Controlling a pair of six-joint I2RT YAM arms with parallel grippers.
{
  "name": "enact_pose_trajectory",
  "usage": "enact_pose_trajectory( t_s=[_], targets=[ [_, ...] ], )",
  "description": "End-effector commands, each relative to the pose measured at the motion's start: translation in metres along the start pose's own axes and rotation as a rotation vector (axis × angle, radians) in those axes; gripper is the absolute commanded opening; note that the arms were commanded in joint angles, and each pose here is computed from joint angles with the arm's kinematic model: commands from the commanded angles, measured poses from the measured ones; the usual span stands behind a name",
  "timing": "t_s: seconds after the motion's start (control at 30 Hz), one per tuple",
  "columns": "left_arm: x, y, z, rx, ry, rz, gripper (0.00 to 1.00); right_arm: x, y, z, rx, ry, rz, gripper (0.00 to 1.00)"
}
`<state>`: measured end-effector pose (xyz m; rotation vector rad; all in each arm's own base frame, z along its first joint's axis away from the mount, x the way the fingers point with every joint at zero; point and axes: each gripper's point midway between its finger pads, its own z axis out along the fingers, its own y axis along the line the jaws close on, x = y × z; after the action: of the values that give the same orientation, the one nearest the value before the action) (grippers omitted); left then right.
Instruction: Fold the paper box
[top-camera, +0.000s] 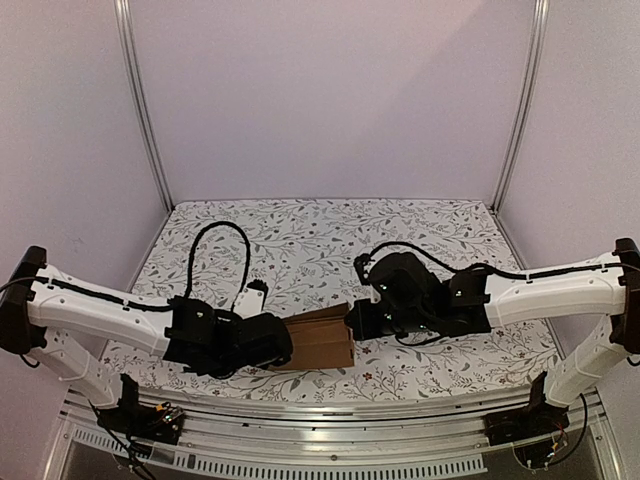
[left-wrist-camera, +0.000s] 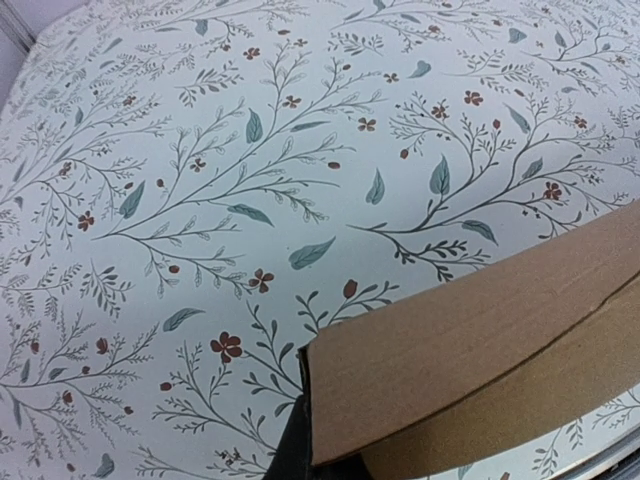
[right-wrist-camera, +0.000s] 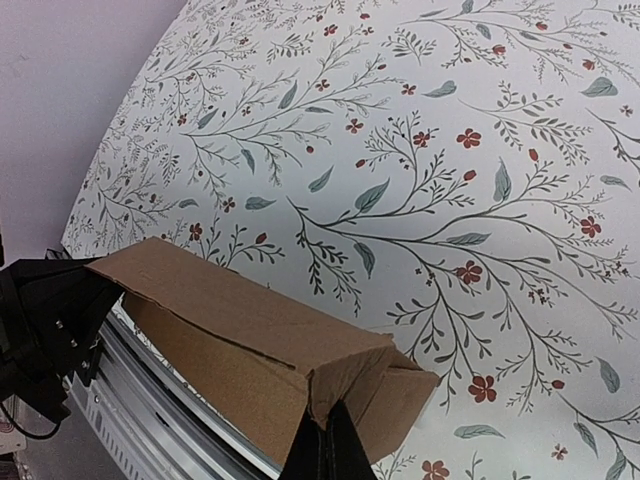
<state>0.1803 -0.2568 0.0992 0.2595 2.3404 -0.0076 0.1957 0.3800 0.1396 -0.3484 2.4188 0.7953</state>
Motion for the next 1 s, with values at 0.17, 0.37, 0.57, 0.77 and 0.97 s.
enact_pose_trajectory(
  t_s=[0.17,0.37,0.57,0.77,0.97],
  targets=[
    [0.013,-0.027,-0.004,0.087,0.038,0.034,0.0,-0.029,0.052,-0.013,-0.191,-0.062,0.038,0.0],
    [0.011,-0.028,-0.005,0.089,0.031,0.033,0.0,-0.022,0.052,-0.006,-0.192,-0.032,0.043,0.0],
    [0.009,-0.029,-0.005,0.09,0.028,0.043,0.0,-0.017,0.053,0.003,-0.189,-0.007,0.043,0.0],
    [0.009,-0.03,-0.005,0.088,0.025,0.047,0.0,-0.012,0.051,0.011,-0.175,0.01,0.043,0.0],
    [0.009,-0.032,-0.003,0.084,0.026,0.055,0.0,-0.009,0.048,0.017,-0.153,0.02,0.038,0.0]
  ],
)
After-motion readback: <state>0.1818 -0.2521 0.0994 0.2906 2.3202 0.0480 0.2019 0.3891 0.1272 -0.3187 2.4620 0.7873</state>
